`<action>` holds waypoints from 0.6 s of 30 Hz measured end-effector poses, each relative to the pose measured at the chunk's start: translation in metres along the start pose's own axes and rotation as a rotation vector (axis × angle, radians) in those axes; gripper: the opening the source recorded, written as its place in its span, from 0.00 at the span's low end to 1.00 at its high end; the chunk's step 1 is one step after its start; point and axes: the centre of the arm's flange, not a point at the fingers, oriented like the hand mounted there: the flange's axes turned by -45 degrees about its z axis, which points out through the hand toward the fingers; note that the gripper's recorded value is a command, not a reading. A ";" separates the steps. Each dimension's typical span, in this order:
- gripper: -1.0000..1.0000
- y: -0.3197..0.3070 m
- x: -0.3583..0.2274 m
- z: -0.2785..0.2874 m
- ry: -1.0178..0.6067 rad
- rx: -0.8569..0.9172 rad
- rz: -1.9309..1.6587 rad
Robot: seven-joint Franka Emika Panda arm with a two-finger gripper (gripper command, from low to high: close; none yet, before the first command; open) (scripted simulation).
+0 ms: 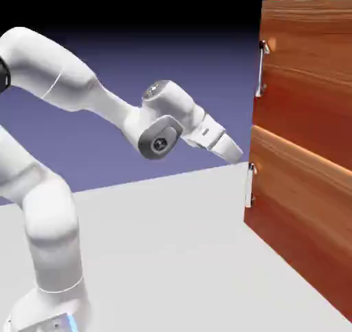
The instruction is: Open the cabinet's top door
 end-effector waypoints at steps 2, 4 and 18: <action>0.50 0.006 0.013 -0.007 0.032 -0.008 0.008; 0.50 0.010 0.024 -0.015 0.064 -0.016 0.015; 0.50 0.025 0.087 -0.063 0.285 -0.060 0.044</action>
